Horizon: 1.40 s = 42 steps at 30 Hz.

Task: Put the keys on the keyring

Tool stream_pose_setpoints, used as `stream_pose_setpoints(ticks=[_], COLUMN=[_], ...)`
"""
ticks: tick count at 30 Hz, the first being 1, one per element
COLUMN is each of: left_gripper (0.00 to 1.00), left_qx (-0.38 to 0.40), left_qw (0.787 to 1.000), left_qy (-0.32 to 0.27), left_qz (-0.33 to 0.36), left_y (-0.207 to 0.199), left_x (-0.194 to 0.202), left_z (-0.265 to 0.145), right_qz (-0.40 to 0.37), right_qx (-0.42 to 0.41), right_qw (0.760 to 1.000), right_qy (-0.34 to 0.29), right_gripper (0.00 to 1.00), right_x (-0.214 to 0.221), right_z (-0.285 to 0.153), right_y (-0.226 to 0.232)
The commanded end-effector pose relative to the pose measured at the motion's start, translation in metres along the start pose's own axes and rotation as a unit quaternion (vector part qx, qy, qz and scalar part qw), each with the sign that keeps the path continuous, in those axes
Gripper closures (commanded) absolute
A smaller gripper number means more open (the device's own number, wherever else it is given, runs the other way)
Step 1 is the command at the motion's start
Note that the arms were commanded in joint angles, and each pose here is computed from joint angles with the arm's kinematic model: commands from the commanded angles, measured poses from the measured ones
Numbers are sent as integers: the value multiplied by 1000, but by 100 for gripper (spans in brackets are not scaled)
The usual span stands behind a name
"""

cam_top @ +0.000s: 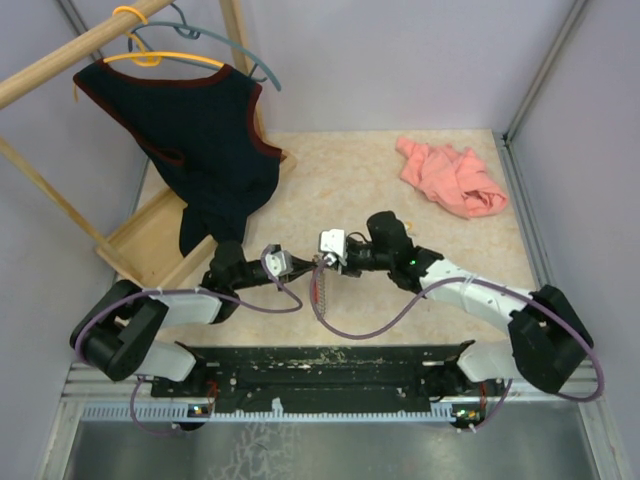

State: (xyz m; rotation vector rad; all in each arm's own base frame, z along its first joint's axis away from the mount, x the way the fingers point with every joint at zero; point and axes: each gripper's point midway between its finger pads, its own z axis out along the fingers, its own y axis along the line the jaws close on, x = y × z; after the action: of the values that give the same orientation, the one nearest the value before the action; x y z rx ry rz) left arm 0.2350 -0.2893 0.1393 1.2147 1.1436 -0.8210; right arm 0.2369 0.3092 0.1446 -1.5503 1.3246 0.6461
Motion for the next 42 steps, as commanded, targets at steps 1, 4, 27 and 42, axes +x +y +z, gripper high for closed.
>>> stream_pose_setpoints(ticks=[1, 4, 27, 42], left_gripper=[100, 100, 100, 100], left_qx=[-38, -61, -79, -69], left_qw=[999, 998, 995, 996], left_qy=[-19, -21, -29, -27], left_qz=[8, -1, -49, -53], left_y=[11, 15, 21, 20], left_x=[-9, -9, -6, -4], left_z=[-3, -8, -17, -15], right_qz=[42, 101, 461, 489], right_qx=[93, 159, 414, 410], right_qw=[995, 982, 762, 732], right_qy=[-17, -1, 186, 239], right_gripper=[72, 67, 57, 55], right_x=[-32, -24, 164, 198], right_z=[-28, -43, -105, -104], right_y=[-25, -36, -110, -103])
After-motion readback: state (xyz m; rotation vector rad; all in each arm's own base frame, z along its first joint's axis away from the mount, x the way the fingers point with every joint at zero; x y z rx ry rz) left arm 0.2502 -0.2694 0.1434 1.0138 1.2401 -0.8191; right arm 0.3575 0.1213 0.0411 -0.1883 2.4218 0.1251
